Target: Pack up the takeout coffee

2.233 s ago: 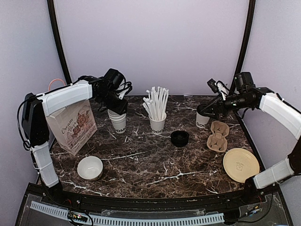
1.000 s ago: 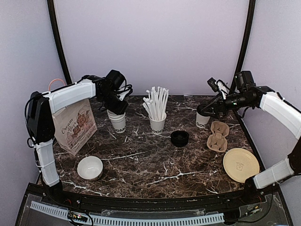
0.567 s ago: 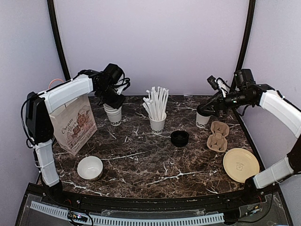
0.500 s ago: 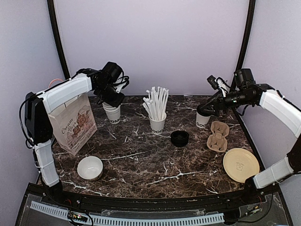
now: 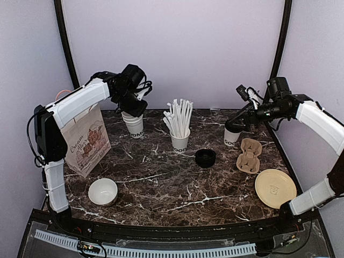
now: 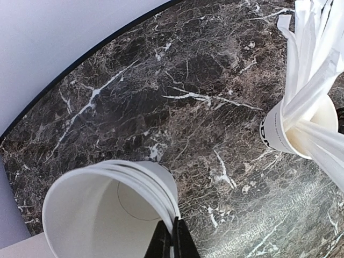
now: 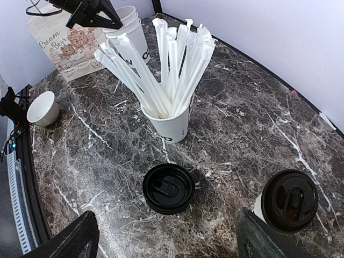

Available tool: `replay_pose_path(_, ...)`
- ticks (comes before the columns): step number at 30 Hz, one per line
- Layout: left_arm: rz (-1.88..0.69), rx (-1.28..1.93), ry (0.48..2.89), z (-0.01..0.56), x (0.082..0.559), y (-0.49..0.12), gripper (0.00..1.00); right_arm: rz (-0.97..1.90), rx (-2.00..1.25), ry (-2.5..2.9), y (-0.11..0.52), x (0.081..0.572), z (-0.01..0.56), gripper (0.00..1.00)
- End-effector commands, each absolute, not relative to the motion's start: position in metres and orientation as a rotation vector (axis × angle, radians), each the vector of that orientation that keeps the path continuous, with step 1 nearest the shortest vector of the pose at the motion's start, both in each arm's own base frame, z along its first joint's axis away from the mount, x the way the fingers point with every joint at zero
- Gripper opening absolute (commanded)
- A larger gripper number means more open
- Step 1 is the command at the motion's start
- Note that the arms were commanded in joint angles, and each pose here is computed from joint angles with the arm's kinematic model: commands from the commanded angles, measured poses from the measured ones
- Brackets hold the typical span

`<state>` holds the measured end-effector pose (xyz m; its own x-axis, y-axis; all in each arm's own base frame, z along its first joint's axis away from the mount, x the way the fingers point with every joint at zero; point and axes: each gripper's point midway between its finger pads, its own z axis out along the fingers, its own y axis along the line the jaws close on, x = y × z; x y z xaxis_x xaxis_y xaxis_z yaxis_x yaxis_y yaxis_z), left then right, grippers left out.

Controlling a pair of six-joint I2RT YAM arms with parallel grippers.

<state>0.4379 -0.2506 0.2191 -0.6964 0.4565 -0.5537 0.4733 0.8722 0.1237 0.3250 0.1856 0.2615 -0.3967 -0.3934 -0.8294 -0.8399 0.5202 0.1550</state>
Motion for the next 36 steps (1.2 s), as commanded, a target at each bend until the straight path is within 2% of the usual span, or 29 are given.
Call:
replay_pose_path(1, 0.057, 0.679, 2.474, 0.228, 0.437, -0.238, 0.0, 0.746, -1.006, 1.967, 0.186, 0.327, 0.273, 0.89)
replay_pose_path(3, 0.116, 0.701, 2.465, 0.219, 0.437, -0.239, 0.0, 0.743, -1.005, 1.967, 0.186, 0.327, 0.272, 0.89)
replay_pose_path(4, 0.043, 0.726, 2.492, 0.219, 0.431, -0.246, 0.0, 0.746, -1.004, 1.971, 0.186, 0.327, 0.27, 0.89)
replay_pose_path(5, -0.147, 0.758, 2.525, 0.216, 0.419, -0.264, 0.0, 0.749, -1.005, 1.972, 0.186, 0.326, 0.27, 0.88)
replay_pose_path(6, -0.132, 0.745, 2.524, 0.207, 0.422, -0.265, 0.0, 0.752, -1.006, 1.974, 0.186, 0.326, 0.269, 0.88)
replay_pose_path(7, 0.068, 0.724, 2.507, 0.199, 0.433, -0.25, 0.0, 0.755, -1.005, 1.976, 0.186, 0.326, 0.268, 0.88)
replay_pose_path(8, 0.09, 0.732, 2.521, 0.198, 0.433, -0.248, 0.0, 0.753, -1.004, 1.975, 0.187, 0.326, 0.268, 0.89)
replay_pose_path(9, -0.208, 0.775, 2.585, 0.192, 0.42, -0.27, 0.0, 0.755, -1.003, 1.978, 0.186, 0.326, 0.268, 0.88)
replay_pose_path(10, -0.303, 0.741, 2.586, 0.194, 0.418, -0.279, 0.0, 0.755, -1.004, 1.979, 0.186, 0.326, 0.268, 0.88)
replay_pose_path(12, 0.154, 0.729, 2.455, 0.203, 0.438, -0.256, 0.0, 0.749, -1.004, 1.974, 0.186, 0.325, 0.269, 0.89)
replay_pose_path(13, 0.175, 0.77, 2.456, 0.207, 0.435, -0.26, 0.0, 0.748, -1.003, 1.974, 0.186, 0.326, 0.269, 0.88)
replay_pose_path(15, 0.086, 0.741, 2.484, 0.214, 0.432, -0.266, 0.0, 0.749, -1.002, 1.975, 0.186, 0.325, 0.269, 0.88)
replay_pose_path(27, 0.27, 0.721, 2.378, 0.26, 0.415, -0.257, 0.0, 0.76, -1.005, 1.968, 0.187, 0.323, 0.27, 0.88)
replay_pose_path(31, 0.314, 0.671, 2.293, 0.302, 0.402, -0.245, 0.0, 0.769, -1.012, 1.977, 0.187, 0.322, 0.266, 0.88)
replay_pose_path(36, 0.143, 0.683, 2.134, 0.37, 0.361, -0.249, 0.0, 0.748, -1.043, 1.985, 0.184, 0.316, 0.257, 0.89)
